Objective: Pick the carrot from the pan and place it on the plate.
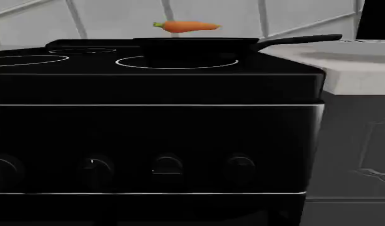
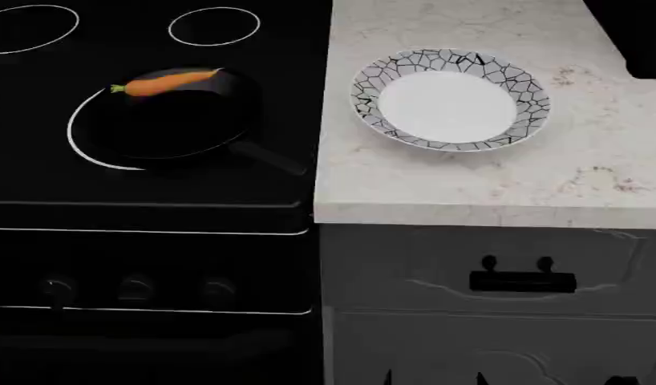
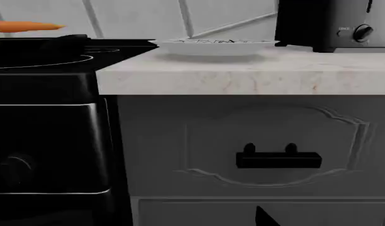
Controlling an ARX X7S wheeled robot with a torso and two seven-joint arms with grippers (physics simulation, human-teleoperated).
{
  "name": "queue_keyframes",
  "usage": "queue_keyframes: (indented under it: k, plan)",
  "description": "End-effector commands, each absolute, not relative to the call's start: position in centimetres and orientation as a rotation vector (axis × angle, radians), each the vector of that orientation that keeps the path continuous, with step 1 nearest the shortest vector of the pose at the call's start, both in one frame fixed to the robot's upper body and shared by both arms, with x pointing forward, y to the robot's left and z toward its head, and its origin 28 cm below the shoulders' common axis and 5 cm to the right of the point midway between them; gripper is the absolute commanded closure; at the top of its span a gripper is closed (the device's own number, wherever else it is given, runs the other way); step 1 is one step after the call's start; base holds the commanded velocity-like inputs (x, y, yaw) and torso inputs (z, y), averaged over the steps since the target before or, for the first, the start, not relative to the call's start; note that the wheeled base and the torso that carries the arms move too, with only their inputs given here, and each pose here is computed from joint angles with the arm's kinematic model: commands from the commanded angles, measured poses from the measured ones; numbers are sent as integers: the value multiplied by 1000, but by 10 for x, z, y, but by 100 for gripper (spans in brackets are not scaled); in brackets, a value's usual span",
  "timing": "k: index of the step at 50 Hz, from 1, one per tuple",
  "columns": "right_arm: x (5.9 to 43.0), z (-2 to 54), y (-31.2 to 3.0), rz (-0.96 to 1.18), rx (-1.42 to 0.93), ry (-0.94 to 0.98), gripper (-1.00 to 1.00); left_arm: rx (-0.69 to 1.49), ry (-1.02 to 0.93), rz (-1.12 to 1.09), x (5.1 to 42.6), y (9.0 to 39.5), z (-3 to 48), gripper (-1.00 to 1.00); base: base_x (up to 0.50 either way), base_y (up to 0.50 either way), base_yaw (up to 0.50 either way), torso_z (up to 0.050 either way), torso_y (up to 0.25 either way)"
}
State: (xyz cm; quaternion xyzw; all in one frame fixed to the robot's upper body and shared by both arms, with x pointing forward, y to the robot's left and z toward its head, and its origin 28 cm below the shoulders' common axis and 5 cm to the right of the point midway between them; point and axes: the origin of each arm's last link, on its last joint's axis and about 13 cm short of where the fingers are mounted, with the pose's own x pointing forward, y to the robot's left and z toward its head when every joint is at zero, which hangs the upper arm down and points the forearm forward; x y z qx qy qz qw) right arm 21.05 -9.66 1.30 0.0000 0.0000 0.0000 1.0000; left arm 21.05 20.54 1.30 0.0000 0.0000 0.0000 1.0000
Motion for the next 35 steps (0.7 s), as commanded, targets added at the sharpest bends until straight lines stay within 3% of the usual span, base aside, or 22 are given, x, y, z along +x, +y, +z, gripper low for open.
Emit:
queue_keyframes:
  k: [1, 23, 24, 25, 35]
  plan:
    - [210, 15, -97, 0, 0, 0, -100, 0, -1, 28, 210, 212, 16, -100, 0, 0, 0, 0, 0]
    - [214, 4, -91, 12, -50, 60, -100, -5, 25, 3, 211, 208, 4, -100, 0, 0, 0, 0, 0]
    - [197, -17, 30, 156, 155, -558, -100, -10, 151, -118, 144, 135, -109, -100, 0, 0, 0, 0, 0]
    - [211, 13, -95, 5, -1, 2, -100, 12, -1, -2, 210, 205, 12, -100, 0, 0, 0, 0, 0]
    - [205, 4, -96, 17, -15, 25, -100, 75, 24, 2, 209, 204, 14, -100, 0, 0, 0, 0, 0]
